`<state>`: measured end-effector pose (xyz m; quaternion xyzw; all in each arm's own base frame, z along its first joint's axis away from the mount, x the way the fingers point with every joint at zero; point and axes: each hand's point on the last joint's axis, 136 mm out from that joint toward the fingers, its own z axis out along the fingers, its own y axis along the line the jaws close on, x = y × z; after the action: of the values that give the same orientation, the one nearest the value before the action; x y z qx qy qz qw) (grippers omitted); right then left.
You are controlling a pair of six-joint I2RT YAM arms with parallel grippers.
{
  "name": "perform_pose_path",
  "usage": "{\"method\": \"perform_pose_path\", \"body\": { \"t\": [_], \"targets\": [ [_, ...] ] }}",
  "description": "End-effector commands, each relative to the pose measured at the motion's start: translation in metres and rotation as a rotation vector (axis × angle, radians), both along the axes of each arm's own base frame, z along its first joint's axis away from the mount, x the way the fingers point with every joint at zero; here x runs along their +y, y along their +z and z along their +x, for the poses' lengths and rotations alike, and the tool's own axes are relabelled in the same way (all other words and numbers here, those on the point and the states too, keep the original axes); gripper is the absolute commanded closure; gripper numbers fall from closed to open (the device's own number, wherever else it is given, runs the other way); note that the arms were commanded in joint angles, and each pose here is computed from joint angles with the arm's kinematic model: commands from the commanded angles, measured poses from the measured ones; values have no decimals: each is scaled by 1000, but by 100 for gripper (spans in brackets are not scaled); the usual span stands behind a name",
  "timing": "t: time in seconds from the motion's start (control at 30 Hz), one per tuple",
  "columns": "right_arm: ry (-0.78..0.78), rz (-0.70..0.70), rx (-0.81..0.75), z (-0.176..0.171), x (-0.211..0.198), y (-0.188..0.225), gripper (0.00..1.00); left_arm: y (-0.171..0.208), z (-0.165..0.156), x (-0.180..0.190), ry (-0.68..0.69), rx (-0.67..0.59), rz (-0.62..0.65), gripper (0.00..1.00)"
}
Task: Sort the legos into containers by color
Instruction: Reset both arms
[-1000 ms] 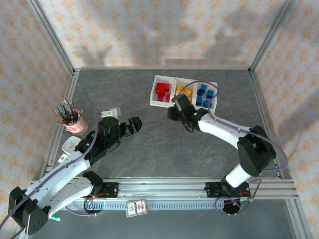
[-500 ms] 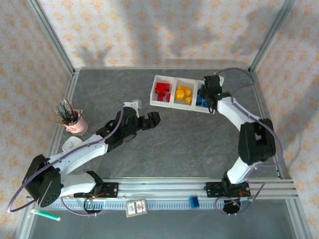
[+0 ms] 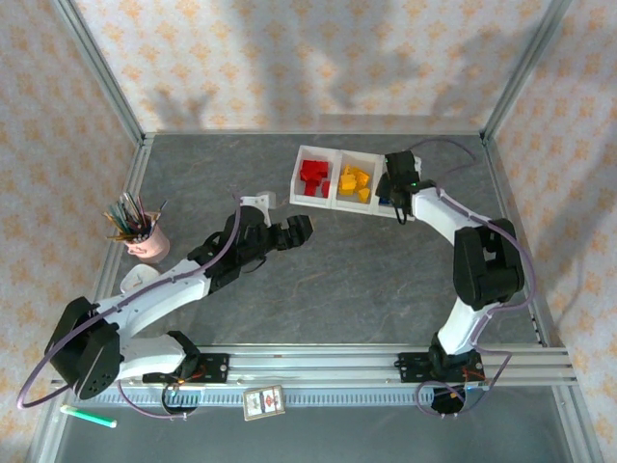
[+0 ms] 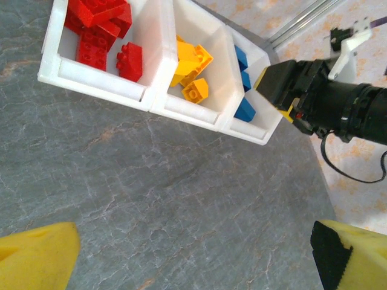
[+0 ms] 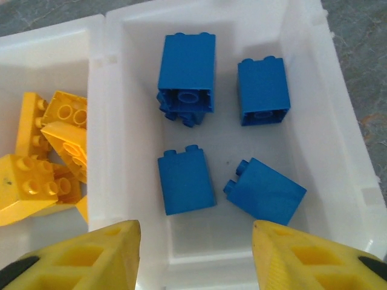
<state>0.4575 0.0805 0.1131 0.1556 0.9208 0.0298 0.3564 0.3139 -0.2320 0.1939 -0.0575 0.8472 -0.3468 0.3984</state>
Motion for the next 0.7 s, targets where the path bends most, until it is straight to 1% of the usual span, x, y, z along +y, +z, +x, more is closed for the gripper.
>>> {"method": "perform_pose_path", "body": {
  "t": [0.0, 0.1, 0.2, 0.47, 0.67],
  "targets": [
    [-35, -27, -20, -7, -10, 10, 47, 10, 0, 5, 16, -43, 15, 1],
    [-66, -44, -42, -8, -19, 16, 42, 13, 1, 8, 31, -52, 22, 1],
    [-86, -33, -61, -8, -26, 22, 37, 14, 2, 14, 49, -58, 52, 1],
    [-161, -33, -159, -20, -51, 57, 21, 20, 7, 28, 99, -86, 98, 1],
    [-260, -76, -228, -38, -79, 77, 9, 21, 17, 56, 180, -99, 125, 1]
  ]
}}
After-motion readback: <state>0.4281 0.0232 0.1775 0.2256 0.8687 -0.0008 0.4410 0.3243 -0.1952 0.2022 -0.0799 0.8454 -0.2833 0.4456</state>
